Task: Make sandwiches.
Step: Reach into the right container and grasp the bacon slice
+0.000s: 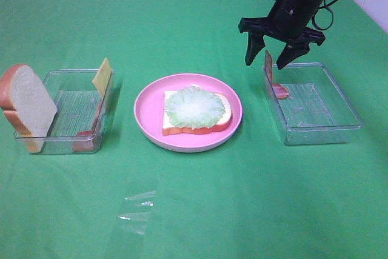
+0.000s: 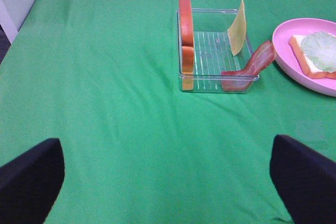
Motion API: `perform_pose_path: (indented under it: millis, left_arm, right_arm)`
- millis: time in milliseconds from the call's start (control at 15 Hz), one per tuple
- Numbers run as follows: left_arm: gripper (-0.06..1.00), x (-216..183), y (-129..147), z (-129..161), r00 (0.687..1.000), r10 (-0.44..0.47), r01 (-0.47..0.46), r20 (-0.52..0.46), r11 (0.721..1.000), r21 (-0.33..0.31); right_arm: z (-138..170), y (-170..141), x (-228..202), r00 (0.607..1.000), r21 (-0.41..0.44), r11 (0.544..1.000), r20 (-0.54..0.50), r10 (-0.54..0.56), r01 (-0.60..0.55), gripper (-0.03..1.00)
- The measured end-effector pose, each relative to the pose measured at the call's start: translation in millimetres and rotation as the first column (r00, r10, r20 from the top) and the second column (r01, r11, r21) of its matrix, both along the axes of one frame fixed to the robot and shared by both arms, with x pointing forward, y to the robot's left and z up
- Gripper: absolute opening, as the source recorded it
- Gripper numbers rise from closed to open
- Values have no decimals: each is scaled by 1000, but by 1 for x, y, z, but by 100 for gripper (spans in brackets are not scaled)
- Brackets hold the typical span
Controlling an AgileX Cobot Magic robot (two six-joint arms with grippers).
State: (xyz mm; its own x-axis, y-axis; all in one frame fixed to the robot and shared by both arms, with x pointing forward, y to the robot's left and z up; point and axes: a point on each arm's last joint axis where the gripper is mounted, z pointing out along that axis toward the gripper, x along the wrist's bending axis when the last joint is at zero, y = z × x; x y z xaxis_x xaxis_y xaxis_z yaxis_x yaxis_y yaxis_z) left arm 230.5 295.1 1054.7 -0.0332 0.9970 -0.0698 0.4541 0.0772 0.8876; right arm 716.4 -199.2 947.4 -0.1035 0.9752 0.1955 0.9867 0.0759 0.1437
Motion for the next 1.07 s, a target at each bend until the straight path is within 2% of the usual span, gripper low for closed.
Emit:
perform_pose_path:
  millis: [200, 733, 867, 1067]
  left_arm:
    - [98, 0, 0, 0, 1000, 0, 0, 0, 1000, 0]
    - [98, 0, 0, 0, 1000, 0, 0, 0, 1000, 0]
    - [98, 0, 0, 0, 1000, 0, 0, 0, 1000, 0]
    - [98, 0, 0, 0, 1000, 0, 0, 0, 1000, 0]
  right_arm:
    - [0, -1, 0, 1000, -11, 1000, 3, 3, -3, 63]
    - [0, -1, 0, 1000, -14, 1000, 3, 5, -5, 63]
    - [0, -1, 0, 1000, -14, 1000, 3, 5, -5, 56]
    - [0, -1, 0, 1000, -14, 1000, 3, 5, -5, 39]
